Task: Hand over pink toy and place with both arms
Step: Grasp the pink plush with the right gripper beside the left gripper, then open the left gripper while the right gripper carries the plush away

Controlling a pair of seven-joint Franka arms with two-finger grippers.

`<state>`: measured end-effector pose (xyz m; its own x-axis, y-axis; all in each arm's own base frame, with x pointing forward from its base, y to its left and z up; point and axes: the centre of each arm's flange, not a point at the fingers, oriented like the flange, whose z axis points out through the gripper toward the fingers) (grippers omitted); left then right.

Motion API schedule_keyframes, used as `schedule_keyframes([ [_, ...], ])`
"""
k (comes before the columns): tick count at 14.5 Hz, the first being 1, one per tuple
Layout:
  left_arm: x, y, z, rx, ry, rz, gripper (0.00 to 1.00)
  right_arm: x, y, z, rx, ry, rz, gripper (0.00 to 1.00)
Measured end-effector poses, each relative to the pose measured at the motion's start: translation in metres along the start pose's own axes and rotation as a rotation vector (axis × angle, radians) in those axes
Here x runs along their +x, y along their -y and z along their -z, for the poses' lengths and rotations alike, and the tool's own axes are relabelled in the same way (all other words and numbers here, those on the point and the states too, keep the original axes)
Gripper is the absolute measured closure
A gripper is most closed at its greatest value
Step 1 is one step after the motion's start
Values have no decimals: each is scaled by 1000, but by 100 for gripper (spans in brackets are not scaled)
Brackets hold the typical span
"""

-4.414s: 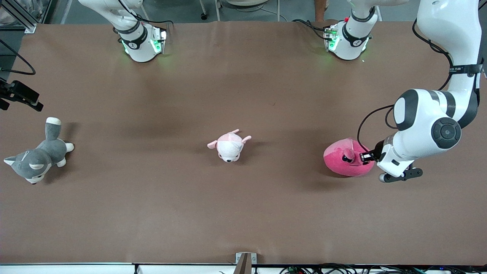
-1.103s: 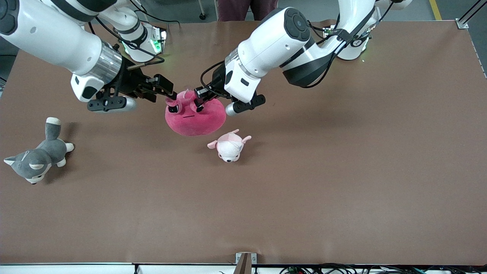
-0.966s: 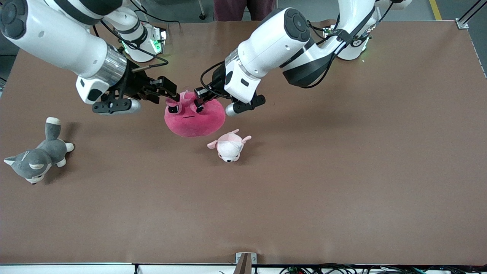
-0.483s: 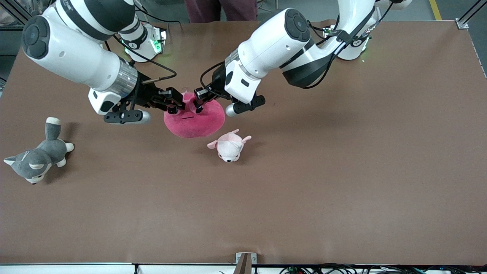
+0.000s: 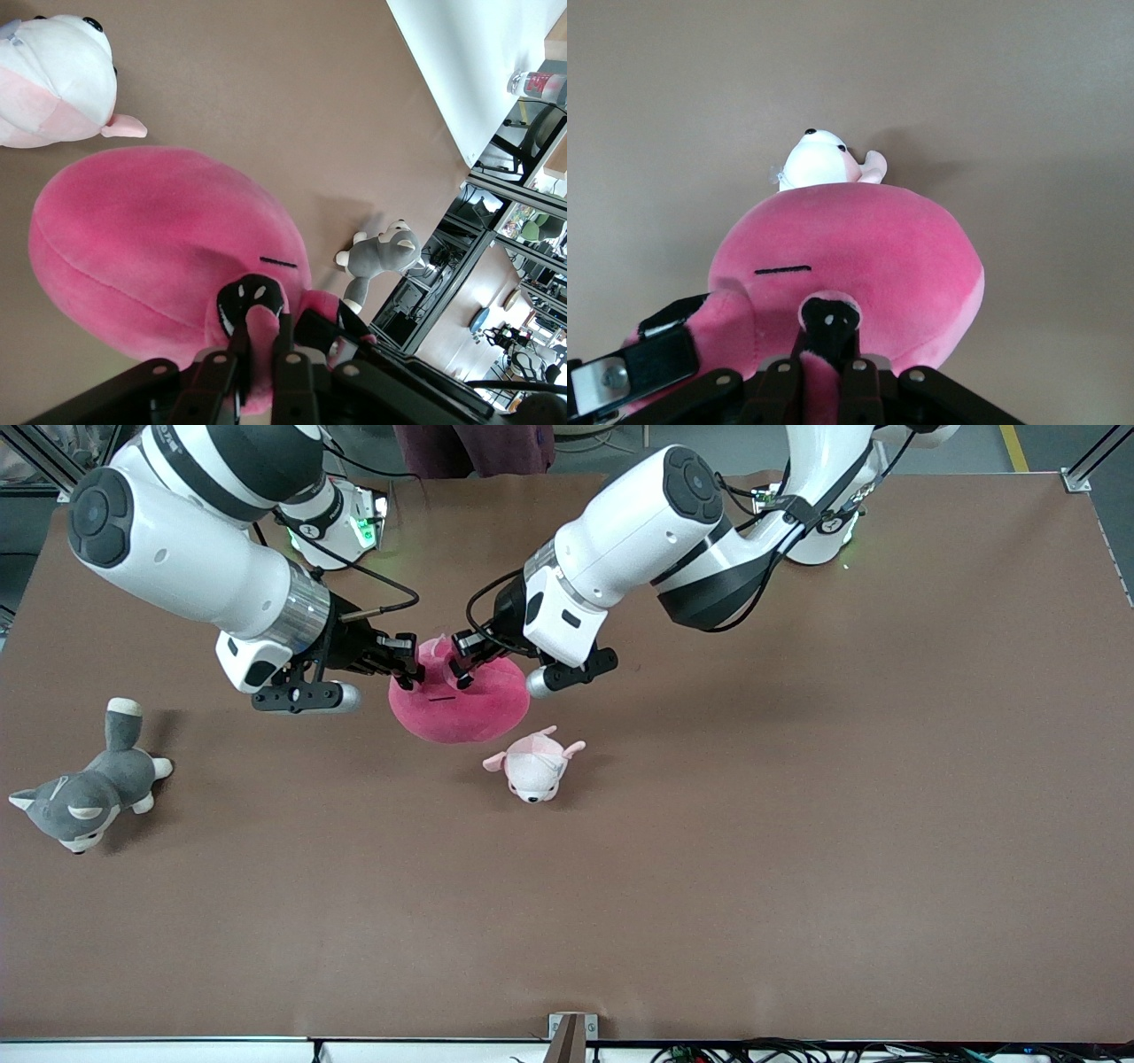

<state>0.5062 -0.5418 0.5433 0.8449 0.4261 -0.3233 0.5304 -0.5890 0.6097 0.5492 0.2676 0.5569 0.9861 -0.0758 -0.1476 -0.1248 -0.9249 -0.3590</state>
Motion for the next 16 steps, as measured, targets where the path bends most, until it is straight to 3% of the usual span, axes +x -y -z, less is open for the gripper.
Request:
schedule_keyframes([
  [2,0,0,0,-2,-1,1,70,0,0,0,0,0,0,87],
  [8,4,-1,2,-10,-6,4,67,15,-26,12,3,-21,-20,87],
  [10,6,-1,3,-12,-10,7,54,30,-54,23,6,-31,-14,87],
  [13,22,0,7,-10,-46,5,50,54,-100,27,3,-34,21,88],
  [16,43,3,14,23,-145,-57,27,82,-149,13,-5,-11,70,88],
])
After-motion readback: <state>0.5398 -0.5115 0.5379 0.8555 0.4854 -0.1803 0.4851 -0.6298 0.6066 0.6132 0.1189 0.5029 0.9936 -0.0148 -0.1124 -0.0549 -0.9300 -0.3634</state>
